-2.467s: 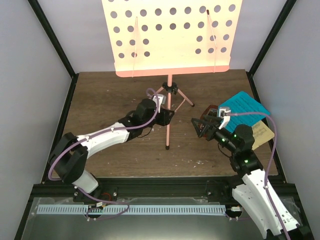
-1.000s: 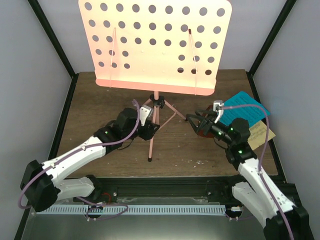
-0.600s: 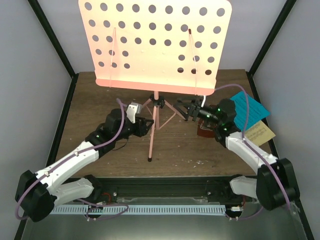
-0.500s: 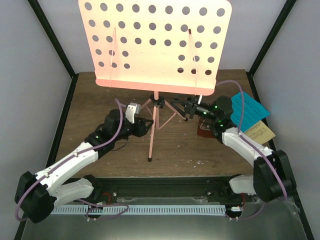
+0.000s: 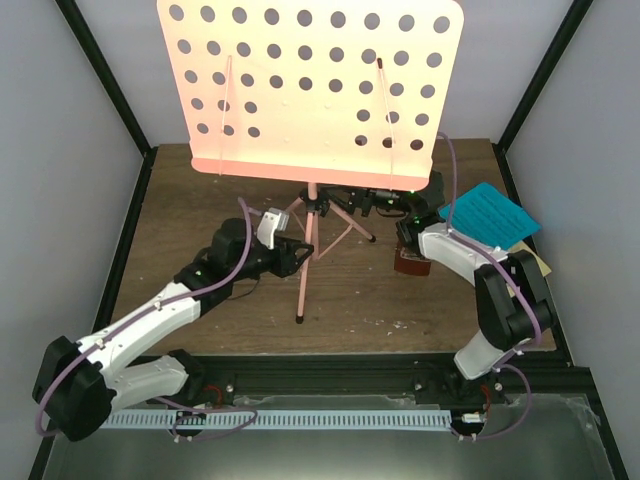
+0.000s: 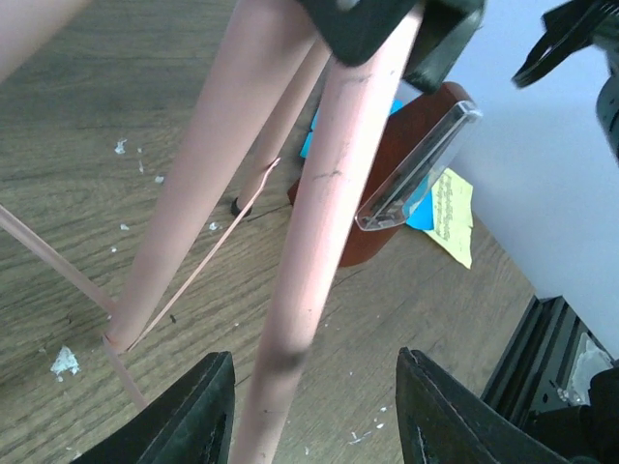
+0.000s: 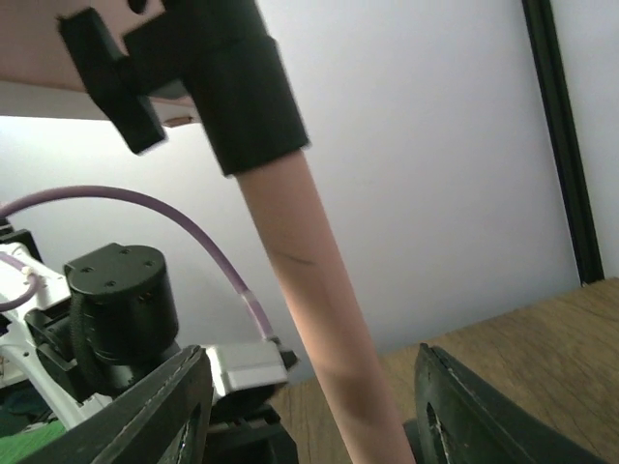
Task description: Pack up the instrument practice props
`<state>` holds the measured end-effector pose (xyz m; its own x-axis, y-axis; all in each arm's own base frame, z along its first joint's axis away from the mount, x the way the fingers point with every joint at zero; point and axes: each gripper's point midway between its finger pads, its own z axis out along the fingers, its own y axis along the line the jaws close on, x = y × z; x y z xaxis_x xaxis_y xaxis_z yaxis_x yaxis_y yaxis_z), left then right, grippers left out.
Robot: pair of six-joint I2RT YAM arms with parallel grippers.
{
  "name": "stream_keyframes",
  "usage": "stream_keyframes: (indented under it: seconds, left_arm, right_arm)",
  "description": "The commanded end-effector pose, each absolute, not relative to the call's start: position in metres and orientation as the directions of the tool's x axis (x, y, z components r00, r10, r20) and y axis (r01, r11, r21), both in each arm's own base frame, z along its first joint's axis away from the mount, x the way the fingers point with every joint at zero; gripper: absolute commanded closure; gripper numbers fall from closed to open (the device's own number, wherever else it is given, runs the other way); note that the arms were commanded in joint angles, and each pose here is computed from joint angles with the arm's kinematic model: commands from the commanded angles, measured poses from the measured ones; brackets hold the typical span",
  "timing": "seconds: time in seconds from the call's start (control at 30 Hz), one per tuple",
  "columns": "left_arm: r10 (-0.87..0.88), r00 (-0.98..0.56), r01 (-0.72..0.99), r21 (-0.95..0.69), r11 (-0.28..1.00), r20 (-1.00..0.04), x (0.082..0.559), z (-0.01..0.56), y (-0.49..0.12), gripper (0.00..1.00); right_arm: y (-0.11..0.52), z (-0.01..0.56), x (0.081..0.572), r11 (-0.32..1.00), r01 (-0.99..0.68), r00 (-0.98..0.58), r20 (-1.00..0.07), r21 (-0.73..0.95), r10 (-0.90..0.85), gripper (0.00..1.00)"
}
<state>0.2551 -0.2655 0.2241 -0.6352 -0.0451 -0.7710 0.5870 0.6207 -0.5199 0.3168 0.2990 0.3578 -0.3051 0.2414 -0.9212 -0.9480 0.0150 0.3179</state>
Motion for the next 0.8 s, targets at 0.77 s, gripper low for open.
stream_keyframes:
  seconds: [0.77]
  left_arm:
    - [0.053,-0.623,0.628,-0.458,0.629,-0.781,0.271,0.192,-0.278,0.61]
  right_arm:
    - [0.334,0.401,0.307,-0.197,-0.975,-0.148,-0.967,0.107,0.207,0.66]
